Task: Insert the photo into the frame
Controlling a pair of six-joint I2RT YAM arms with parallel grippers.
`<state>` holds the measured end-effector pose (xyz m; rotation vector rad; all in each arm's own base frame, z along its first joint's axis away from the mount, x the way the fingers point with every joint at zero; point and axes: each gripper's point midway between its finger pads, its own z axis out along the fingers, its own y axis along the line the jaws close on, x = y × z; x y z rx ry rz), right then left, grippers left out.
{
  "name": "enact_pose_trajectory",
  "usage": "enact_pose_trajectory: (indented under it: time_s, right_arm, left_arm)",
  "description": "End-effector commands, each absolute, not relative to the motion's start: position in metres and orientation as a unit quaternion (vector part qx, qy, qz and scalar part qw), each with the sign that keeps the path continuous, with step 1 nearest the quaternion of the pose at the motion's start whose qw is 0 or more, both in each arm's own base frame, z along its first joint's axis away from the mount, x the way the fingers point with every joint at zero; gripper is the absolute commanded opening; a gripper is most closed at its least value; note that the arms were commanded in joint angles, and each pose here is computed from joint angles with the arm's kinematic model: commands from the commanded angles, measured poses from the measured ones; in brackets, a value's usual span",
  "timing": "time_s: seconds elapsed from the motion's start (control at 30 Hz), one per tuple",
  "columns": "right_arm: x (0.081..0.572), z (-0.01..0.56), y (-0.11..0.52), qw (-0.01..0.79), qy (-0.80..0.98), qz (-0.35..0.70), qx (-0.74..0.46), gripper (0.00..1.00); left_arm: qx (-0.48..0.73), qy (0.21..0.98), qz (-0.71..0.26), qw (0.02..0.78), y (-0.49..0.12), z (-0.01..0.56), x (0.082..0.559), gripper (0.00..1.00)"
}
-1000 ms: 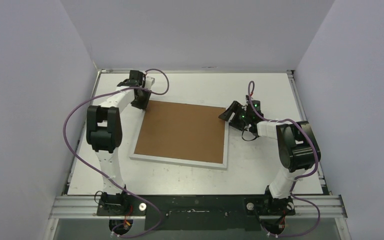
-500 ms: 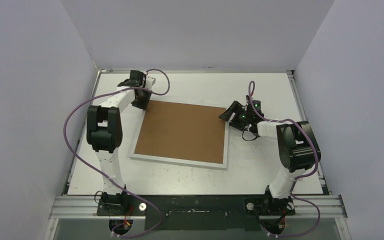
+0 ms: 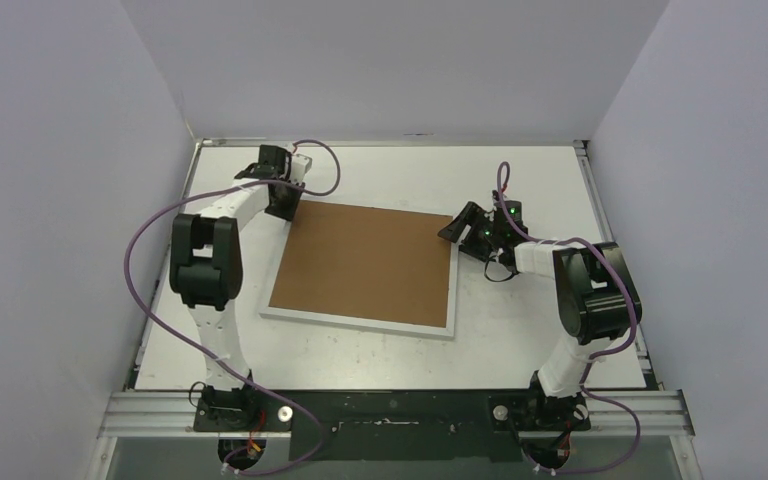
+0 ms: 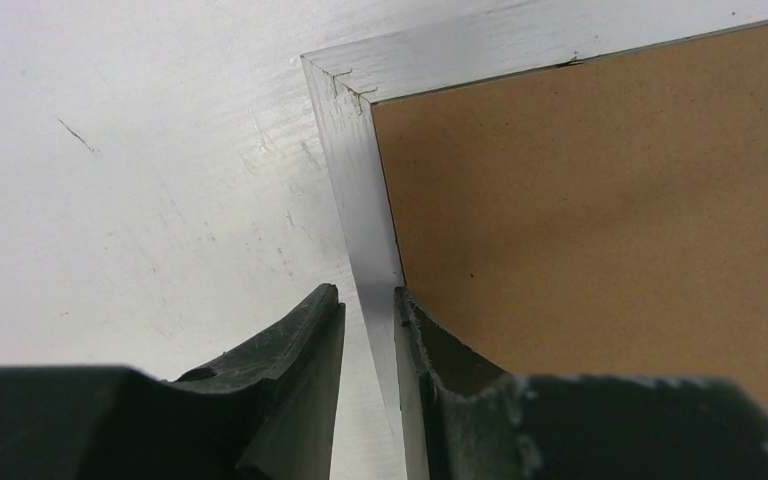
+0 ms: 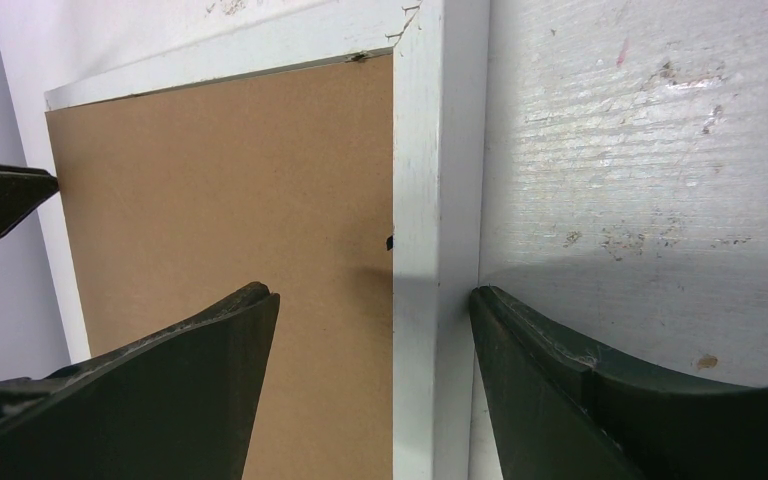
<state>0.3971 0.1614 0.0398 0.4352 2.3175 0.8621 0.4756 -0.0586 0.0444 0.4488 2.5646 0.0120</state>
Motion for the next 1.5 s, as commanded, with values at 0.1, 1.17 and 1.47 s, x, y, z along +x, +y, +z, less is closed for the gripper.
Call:
enact_pose_trajectory:
  time_s: [0.1, 1.17, 1.47]
  right_arm:
    - [0.388, 0.032, 0.177, 0.283, 0.886, 0.337, 0.144, 0.72]
    - [0.425, 0.211, 0.200, 0.491, 0.858, 0.147, 0.011, 0.70]
    - [0.369, 0.197, 0.355, 0.451, 0.853, 0.237, -0.116, 0.55]
  left_arm:
    - [0.205, 0.939, -0.060, 0.268, -0.113, 0.040, 0.447, 0.27]
    - [0.095, 0.912, -0.133, 0.376, -0.003, 0.183, 0.425, 0.96]
    - [0.077, 0.902, -0.128, 0.405, 0.022, 0.165, 0.431, 0.96]
